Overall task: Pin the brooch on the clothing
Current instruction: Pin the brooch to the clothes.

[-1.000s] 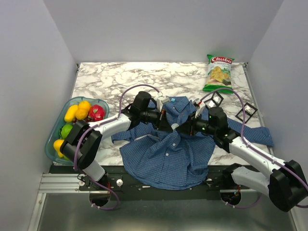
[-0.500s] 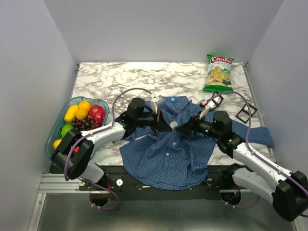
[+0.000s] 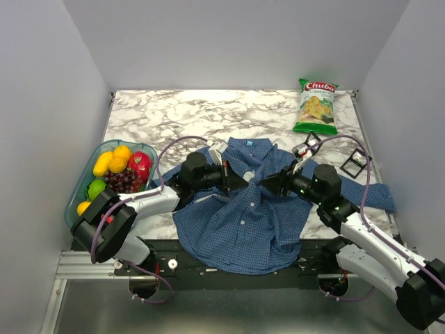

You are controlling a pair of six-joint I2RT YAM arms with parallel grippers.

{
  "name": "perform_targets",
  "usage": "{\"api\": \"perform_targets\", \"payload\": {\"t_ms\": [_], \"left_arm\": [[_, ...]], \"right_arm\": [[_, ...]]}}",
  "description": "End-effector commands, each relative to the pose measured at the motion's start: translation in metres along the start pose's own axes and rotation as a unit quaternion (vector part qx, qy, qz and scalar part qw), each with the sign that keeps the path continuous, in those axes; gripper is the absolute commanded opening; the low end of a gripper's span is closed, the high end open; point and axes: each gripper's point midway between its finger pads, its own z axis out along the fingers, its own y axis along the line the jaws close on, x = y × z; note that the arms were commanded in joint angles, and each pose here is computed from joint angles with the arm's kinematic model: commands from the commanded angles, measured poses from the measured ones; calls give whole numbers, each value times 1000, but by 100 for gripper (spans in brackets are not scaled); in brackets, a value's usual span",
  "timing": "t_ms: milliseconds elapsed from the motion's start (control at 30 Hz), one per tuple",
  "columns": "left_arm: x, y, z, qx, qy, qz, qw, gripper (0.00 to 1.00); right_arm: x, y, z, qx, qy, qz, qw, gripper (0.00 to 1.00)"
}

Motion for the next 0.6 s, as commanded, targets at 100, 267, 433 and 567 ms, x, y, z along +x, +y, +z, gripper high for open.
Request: {"api": "perform_targets", "payload": {"t_ms": [100, 267, 433, 567], "left_arm": [[-15, -10, 7, -17, -50, 0, 999, 0], [-9, -14, 12, -15, -45, 0, 999, 0], [-4, -20, 15, -6, -44, -5, 999, 0], [-2, -22, 15, -4, -44, -5, 999, 0]], "right_arm": [[-20, 4, 12, 6, -11, -55, 998, 46], [-15, 7, 19, 7, 2, -70, 998, 43], [-7, 7, 25, 15, 18, -80, 997, 43], [-5, 5, 29, 24, 21, -85, 996, 40]]}}
